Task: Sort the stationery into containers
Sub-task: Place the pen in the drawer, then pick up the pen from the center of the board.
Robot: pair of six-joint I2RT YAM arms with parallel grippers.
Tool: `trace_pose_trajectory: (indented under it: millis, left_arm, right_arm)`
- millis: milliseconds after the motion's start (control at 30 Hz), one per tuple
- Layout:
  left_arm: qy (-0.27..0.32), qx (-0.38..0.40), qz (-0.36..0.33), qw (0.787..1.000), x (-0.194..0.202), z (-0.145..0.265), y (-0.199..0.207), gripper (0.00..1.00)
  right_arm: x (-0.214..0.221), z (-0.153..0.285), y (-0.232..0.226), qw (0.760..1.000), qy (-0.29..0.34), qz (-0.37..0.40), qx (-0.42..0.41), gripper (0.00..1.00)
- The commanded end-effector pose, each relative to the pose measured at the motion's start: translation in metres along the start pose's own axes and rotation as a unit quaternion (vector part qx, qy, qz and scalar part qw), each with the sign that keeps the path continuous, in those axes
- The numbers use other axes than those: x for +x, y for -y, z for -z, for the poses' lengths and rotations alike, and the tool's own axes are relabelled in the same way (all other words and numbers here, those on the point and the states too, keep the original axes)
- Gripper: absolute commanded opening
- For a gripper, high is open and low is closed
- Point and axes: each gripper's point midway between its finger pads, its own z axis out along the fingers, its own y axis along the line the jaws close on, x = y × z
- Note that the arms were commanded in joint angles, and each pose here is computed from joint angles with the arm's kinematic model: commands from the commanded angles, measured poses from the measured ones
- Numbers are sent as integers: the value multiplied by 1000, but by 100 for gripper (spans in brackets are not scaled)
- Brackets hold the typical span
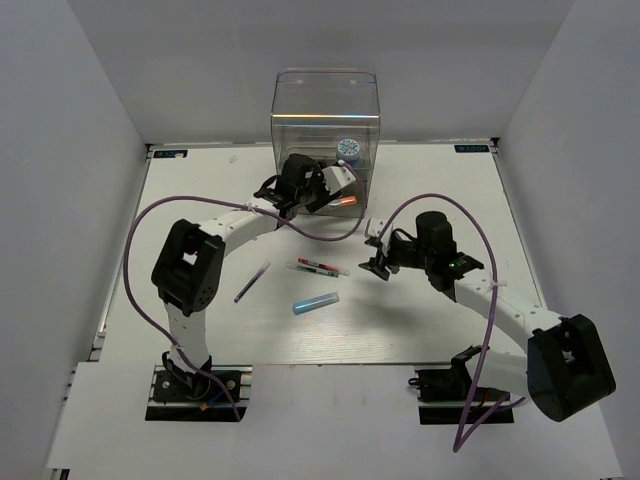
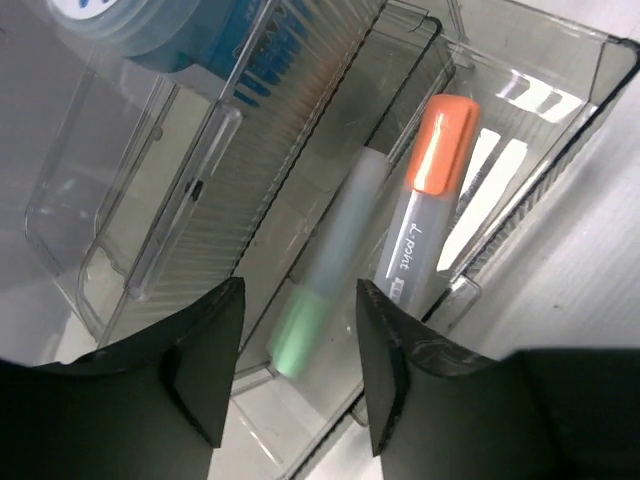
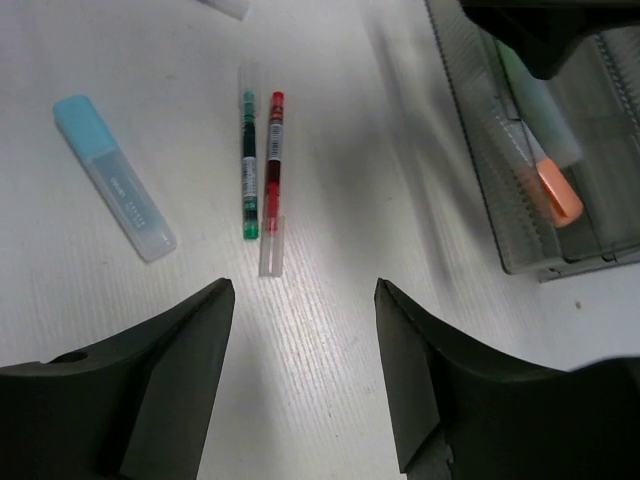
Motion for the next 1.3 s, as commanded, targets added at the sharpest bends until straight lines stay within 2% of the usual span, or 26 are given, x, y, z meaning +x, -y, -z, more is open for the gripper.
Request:
trace_pose_trajectory:
  millis: [0, 100, 133, 167, 233, 267, 300, 367, 400, 467, 500, 533, 700, 767, 900, 1000, 1100, 1200, 1233, 1267]
  left_arm:
    - [70, -39, 25, 996, -55, 41, -29, 60]
    - [88, -44, 49, 994, -67, 62, -32, 69]
    - [92, -45, 57, 993, -69, 68, -32, 77]
    - [101, -50, 65, 991, -76, 75, -36, 99]
    - [109, -54, 112, 986, -81, 98, -35, 100]
    - [106, -57, 134, 984, -80, 105, -35, 100]
    - [104, -49, 185, 976, -79, 112, -29, 100]
    - [76, -49, 246, 965, -67, 133, -25, 100]
    - [46, -80, 276, 957, -52, 140, -29, 100]
    - [-12, -85, 332, 939, -19, 153, -12, 100]
    - [-10, -92, 339, 936, -17, 169, -10, 100]
    - [-38, -88, 350, 932, 7, 172, 8, 100]
    - [-91, -149, 386, 906, 67, 214, 33, 100]
    - [-80, -176, 401, 896, 73, 232, 32, 100]
    - [-99, -202, 417, 881, 109, 244, 51, 100]
    - [-111, -224, 423, 871, 119, 252, 50, 100]
    - [-107, -235, 422, 869, 119, 255, 46, 100]
    - [-102, -236, 419, 871, 117, 257, 45, 100]
    - [-98, -237, 420, 871, 115, 259, 44, 100]
    - [-98, -237, 420, 871, 115, 259, 44, 100]
  right_arm:
    - [2, -5, -22, 998, 4, 24, -52, 65]
    - [8, -7, -36, 995, 1, 46, -84, 66]
    - [9, -9, -46, 993, 2, 51, -104, 66]
    - [13, -11, -49, 991, -1, 64, -113, 66]
    - [13, -16, -59, 986, 2, 100, -135, 67]
    - [25, -18, -69, 984, -15, 92, -153, 67]
    - [26, -19, -71, 981, -24, 103, -163, 67]
    - [33, -28, -84, 972, -38, 127, -194, 67]
    - [38, -37, -88, 967, -55, 125, -215, 67]
    - [43, -41, -105, 955, -70, 145, -249, 67]
    - [47, -48, -109, 951, -78, 147, -261, 67]
    - [45, -52, -109, 949, -77, 156, -263, 67]
    - [47, -75, -120, 941, -104, 160, -279, 67]
    - [49, -83, -121, 940, -114, 155, -283, 67]
    - [50, -93, -123, 935, -128, 155, -290, 69]
    - [56, -97, -129, 929, -141, 153, -306, 69]
    - [64, -101, -133, 922, -156, 143, -325, 63]
    - [70, -100, -140, 910, -165, 138, -353, 39]
    - [71, -96, -145, 906, -168, 127, -367, 24]
    - [76, -93, -149, 900, -179, 120, -378, 19]
